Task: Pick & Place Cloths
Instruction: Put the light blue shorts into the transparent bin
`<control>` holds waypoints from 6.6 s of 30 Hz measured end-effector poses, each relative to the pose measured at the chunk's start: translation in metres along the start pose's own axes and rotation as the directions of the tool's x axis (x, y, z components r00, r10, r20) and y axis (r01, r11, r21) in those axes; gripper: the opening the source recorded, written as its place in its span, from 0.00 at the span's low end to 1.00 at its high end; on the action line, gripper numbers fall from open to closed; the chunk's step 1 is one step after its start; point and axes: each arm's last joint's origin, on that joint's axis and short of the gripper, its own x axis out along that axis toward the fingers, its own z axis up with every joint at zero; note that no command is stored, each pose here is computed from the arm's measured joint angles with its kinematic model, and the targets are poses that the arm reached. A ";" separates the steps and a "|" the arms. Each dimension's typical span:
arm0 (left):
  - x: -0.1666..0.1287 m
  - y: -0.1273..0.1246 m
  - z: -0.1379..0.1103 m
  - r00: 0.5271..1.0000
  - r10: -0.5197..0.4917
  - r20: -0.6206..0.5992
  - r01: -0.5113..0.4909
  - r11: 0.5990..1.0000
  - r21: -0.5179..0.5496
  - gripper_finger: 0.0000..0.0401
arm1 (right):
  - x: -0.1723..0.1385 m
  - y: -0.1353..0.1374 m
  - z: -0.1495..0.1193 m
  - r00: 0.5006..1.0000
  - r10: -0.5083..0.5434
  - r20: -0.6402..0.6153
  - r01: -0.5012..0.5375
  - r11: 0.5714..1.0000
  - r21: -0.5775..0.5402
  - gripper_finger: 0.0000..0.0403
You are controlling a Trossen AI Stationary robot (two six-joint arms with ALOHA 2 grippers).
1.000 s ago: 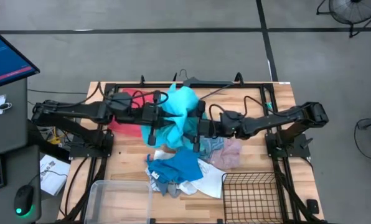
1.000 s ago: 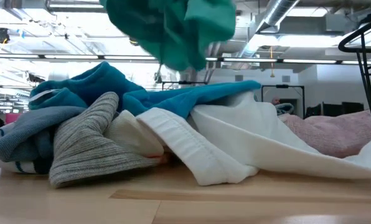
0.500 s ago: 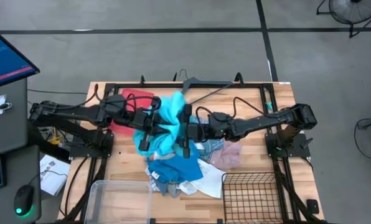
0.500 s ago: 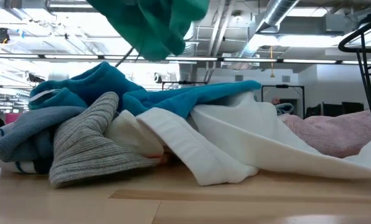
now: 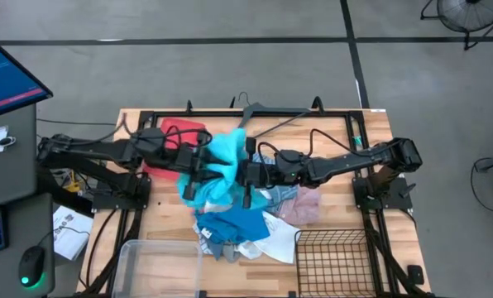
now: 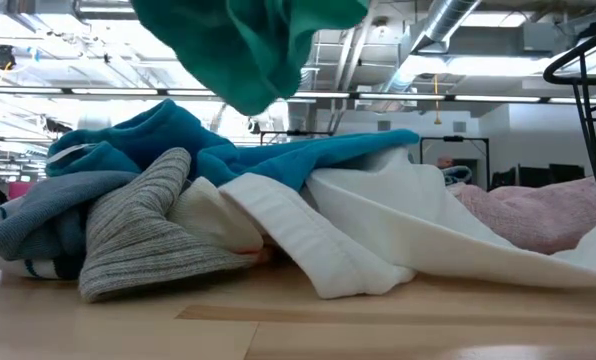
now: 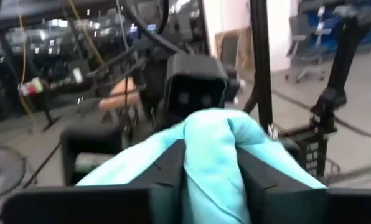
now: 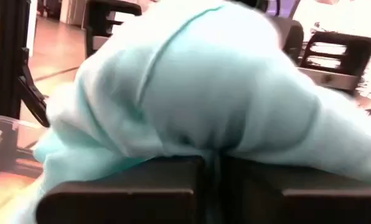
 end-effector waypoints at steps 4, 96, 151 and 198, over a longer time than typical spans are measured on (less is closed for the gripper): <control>-0.017 -0.002 0.000 0.995 0.057 -0.085 -0.057 0.998 0.004 0.37 | -0.003 -0.002 0.006 1.000 -0.003 0.016 0.003 1.000 0.000 0.01; -0.074 -0.170 -0.020 0.606 -0.634 -0.481 -0.104 0.536 -0.837 0.11 | -0.099 -0.013 0.053 0.916 0.150 -0.372 -0.114 0.987 0.115 0.48; -0.054 -0.217 -0.103 0.276 -0.351 -0.894 -0.133 0.908 -0.398 0.52 | -0.100 -0.009 0.040 0.866 0.169 -0.471 -0.104 0.981 0.162 0.46; -0.068 -0.214 -0.089 0.430 -0.334 -0.839 -0.898 -0.066 -0.434 0.00 | -0.104 -0.013 0.031 0.816 0.165 -0.554 -0.084 0.982 0.169 0.46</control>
